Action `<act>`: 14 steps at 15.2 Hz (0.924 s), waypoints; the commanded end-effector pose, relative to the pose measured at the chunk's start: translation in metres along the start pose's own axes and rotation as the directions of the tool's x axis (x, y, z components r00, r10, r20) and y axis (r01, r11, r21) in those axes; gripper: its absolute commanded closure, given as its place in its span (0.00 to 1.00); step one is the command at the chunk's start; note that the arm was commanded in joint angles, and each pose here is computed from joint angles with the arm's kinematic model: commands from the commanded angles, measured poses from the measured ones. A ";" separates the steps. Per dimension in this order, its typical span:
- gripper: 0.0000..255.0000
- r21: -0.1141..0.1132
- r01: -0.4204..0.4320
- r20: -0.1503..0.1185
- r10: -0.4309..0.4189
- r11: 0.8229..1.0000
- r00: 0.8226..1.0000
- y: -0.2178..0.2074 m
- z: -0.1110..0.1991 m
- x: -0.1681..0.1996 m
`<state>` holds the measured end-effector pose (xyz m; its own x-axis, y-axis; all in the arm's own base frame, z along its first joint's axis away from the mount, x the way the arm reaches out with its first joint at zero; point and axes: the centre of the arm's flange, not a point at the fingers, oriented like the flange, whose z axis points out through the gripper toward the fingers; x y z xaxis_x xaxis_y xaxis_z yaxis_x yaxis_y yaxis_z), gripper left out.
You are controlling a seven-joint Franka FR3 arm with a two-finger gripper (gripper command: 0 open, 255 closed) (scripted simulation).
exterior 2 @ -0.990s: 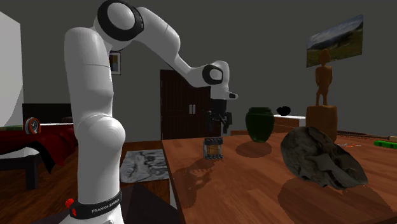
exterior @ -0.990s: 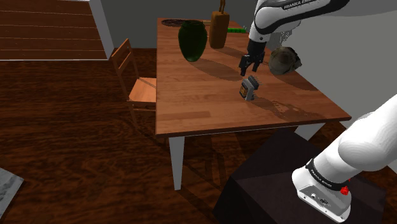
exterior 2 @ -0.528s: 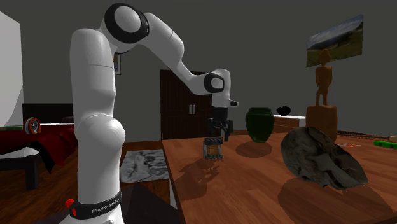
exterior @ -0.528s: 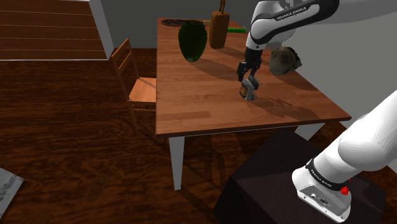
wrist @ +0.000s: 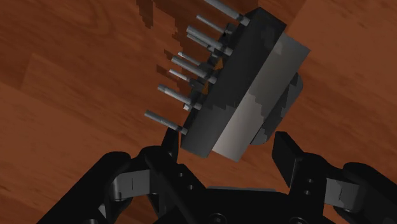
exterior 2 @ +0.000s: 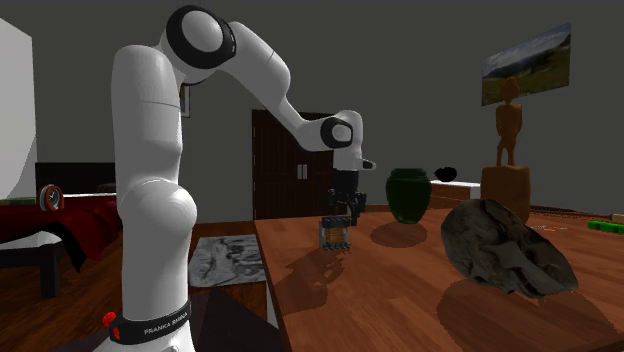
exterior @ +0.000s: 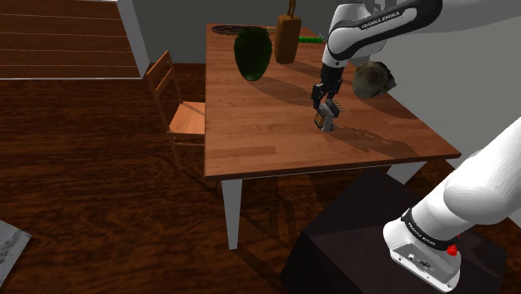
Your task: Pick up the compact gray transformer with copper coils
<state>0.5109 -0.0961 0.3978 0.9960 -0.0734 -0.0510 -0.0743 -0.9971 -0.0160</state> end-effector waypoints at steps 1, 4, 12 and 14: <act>1.00 0.000 0.001 0.002 -0.001 1.000 1.000 0.000 0.001 0.000; 1.00 0.000 0.001 0.002 -0.001 1.000 1.000 0.000 0.001 -0.001; 1.00 0.000 0.001 0.002 -0.001 1.000 1.000 -0.001 -0.041 -0.003; 1.00 0.000 0.001 0.002 -0.001 1.000 1.000 -0.001 -0.051 -0.004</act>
<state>0.5117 -0.0954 0.4434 0.9959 -0.0727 -0.0534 -0.0736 -0.9972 -0.0164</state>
